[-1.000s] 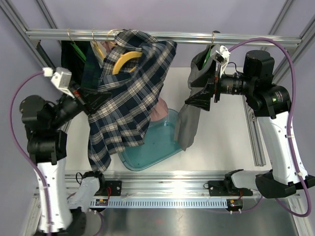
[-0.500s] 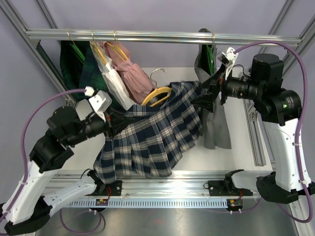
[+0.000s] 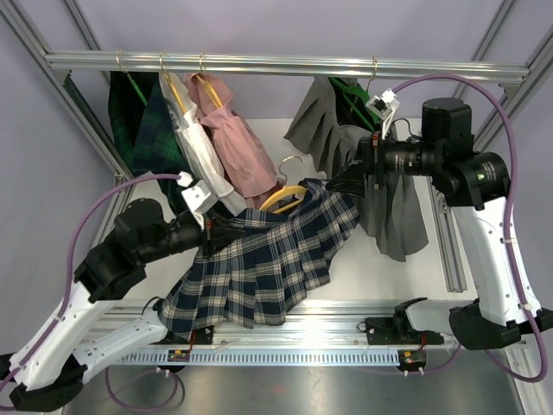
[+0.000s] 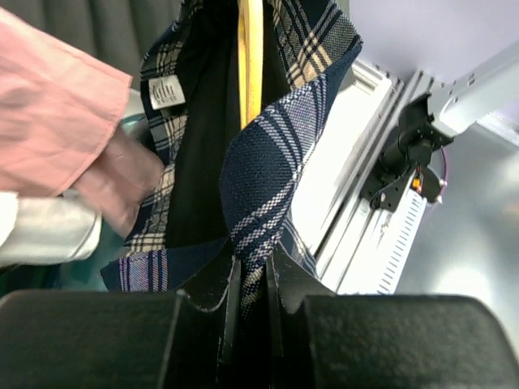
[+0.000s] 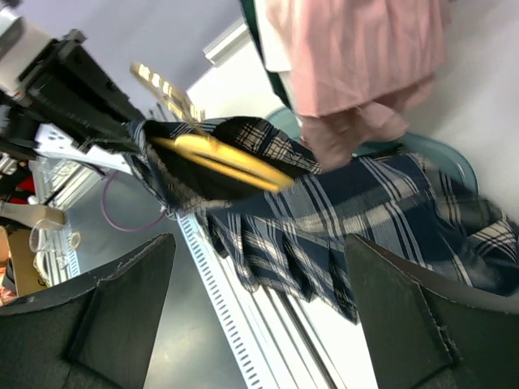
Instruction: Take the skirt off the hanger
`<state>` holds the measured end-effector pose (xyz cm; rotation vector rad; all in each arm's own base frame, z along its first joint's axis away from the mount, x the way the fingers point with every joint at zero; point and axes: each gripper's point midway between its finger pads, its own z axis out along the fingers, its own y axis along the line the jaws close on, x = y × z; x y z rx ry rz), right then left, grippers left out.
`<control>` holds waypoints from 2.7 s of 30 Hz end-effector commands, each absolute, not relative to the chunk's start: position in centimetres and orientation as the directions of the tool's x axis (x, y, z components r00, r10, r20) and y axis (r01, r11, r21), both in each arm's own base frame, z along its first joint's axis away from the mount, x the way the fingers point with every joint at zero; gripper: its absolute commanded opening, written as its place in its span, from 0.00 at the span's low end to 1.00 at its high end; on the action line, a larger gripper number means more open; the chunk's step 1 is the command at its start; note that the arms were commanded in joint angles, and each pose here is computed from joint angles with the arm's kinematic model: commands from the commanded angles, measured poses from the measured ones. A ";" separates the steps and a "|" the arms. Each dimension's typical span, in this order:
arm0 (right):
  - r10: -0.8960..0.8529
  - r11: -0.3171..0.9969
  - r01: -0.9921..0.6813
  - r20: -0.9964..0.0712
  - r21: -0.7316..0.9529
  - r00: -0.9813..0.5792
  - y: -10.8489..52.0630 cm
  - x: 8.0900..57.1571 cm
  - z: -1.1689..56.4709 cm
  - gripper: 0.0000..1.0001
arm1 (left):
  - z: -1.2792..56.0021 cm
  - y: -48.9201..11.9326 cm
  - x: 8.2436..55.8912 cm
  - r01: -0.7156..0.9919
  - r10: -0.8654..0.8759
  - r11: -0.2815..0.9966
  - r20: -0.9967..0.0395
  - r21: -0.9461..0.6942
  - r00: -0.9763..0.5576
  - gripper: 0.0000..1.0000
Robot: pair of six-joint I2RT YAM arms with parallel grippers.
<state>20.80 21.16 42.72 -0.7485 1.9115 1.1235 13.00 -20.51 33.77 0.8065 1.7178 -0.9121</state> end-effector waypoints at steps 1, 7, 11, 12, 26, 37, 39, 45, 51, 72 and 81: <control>-0.121 0.524 -0.728 -0.808 0.442 -0.577 21.0 21.8 40.4 0.93 | 39.2 -23.0 14.1 0.891 -0.006 0.444 -0.995 -0.095 -0.104 0.00; -0.176 0.601 -0.698 -0.787 0.389 -0.591 20.6 22.9 37.3 0.91 | 38.9 -25.3 14.8 0.885 0.052 0.465 -0.997 -0.029 -0.061 0.00; -0.204 0.609 -0.698 -0.776 0.377 -0.597 20.5 22.4 36.1 0.91 | 39.2 -25.8 14.9 0.875 0.043 0.484 -0.998 -0.020 -0.047 0.00; -0.223 0.605 -0.713 -0.784 0.354 -0.579 20.3 22.3 35.7 0.91 | 39.1 -25.9 14.9 0.874 0.041 0.486 -0.998 -0.021 -0.047 0.00; -0.194 0.660 -0.647 -0.745 0.382 -0.638 20.0 23.0 32.3 0.84 | 40.3 -25.6 14.0 0.876 -0.041 0.478 -0.998 -0.058 -0.044 0.00; -0.175 0.739 -0.596 -0.764 0.314 -0.620 18.1 25.5 31.3 0.00 | 39.1 -24.1 12.6 0.891 -0.051 0.452 -0.999 -0.038 -0.017 0.00; -0.189 0.753 -0.599 -0.783 0.272 -0.593 17.2 26.3 31.1 0.00 | 38.5 -23.6 12.6 0.885 -0.030 0.465 -0.999 -0.033 -0.022 0.00; -0.143 0.794 -0.567 -0.840 0.218 -0.523 14.0 26.9 31.9 0.00 | 35.5 -20.7 13.6 0.816 0.046 0.578 -0.997 -0.023 -0.061 0.00; -0.122 0.833 -0.536 -0.901 0.135 -0.417 11.9 25.0 32.4 0.00 | 35.3 -18.3 14.3 0.749 0.021 0.662 -0.998 -0.030 -0.058 0.00; -0.319 0.356 -0.932 -0.946 -0.068 -0.053 16.2 16.3 32.5 0.66 | 32.6 -23.4 12.5 0.908 0.230 0.379 -0.969 0.178 0.094 0.00; -0.175 0.048 -0.985 -0.972 -0.164 0.154 19.3 15.7 35.1 0.90 | 33.1 -25.1 10.7 0.943 0.221 0.218 -0.954 0.250 0.202 0.00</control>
